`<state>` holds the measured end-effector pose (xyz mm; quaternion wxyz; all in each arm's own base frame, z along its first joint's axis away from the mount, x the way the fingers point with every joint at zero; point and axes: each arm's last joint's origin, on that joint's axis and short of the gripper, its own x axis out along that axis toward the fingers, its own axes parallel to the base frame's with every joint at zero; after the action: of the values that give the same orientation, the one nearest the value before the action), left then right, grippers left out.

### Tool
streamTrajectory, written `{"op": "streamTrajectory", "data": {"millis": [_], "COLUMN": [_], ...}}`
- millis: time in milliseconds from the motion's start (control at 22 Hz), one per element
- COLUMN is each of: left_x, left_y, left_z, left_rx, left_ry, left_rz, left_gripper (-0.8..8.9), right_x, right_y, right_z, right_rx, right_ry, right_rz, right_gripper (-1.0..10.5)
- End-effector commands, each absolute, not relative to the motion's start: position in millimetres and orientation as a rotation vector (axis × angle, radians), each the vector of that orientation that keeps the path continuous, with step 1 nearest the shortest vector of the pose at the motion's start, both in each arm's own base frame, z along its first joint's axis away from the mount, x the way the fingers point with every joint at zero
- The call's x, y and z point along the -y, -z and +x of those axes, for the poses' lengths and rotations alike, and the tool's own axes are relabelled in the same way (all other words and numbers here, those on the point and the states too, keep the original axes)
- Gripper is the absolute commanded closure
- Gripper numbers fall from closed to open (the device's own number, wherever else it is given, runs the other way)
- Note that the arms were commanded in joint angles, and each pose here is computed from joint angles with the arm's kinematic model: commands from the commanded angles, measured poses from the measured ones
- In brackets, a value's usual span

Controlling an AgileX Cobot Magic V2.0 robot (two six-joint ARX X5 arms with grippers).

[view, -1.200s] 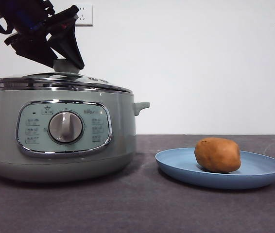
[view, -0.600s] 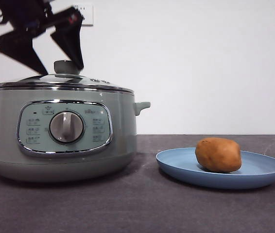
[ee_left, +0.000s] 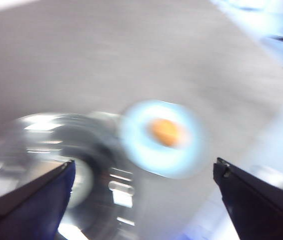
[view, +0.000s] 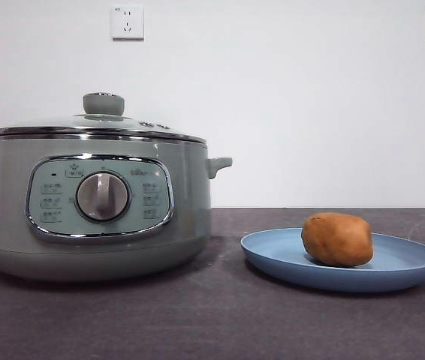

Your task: Take the potato out from the steamer,put the potato on the plate,close the lid

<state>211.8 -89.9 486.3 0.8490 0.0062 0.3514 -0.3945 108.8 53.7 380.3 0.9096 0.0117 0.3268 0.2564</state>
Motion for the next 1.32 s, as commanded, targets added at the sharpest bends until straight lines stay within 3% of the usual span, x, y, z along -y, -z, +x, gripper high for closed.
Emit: {"op": "streamTrajectory", "data": {"millis": [45, 91, 136, 182, 272, 863, 1317], "left_x": [92.4, 94.1, 94.7, 94.7, 94.8, 94.8, 94.8], "left_y": [-488.7, -488.8, -488.7, -488.7, -488.6, -490.0, -490.0], "left_z": [204.0, 202.9, 202.5, 202.8, 202.8, 205.2, 205.1], "left_rx": [-0.733, -0.733, -0.733, -0.731, -0.709, -0.697, -0.698], "left_ry": [0.922, 0.93, 0.933, 0.931, 0.947, 0.895, 0.896], "left_rz": [0.062, 0.065, 0.068, 0.072, 0.117, 0.112, 0.112], "left_gripper": [3.48, 3.54, 4.25, 5.4, 8.44, 8.17, 8.17], "right_x": [-60.9, -63.7, -66.0, -67.0, -68.8, -68.3, -68.2], "right_y": [-383.0, -384.2, -384.9, -384.8, -382.9, -386.7, -385.9], "right_z": [113.6, 116.3, 119.1, 121.0, 125.3, 135.5, 135.1], "right_rx": [-0.646, -0.635, -0.627, -0.625, -0.621, -0.541, -0.55], "right_ry": [-0.696, -0.75, -0.784, -0.788, -0.798, -0.643, -0.644], "right_rz": [0.065, 0.081, 0.09, 0.087, 0.043, -0.004, -0.005], "right_gripper": [3.5, 3.6, 4.6, 5.9, 9.7, 9.5, 9.5]}}
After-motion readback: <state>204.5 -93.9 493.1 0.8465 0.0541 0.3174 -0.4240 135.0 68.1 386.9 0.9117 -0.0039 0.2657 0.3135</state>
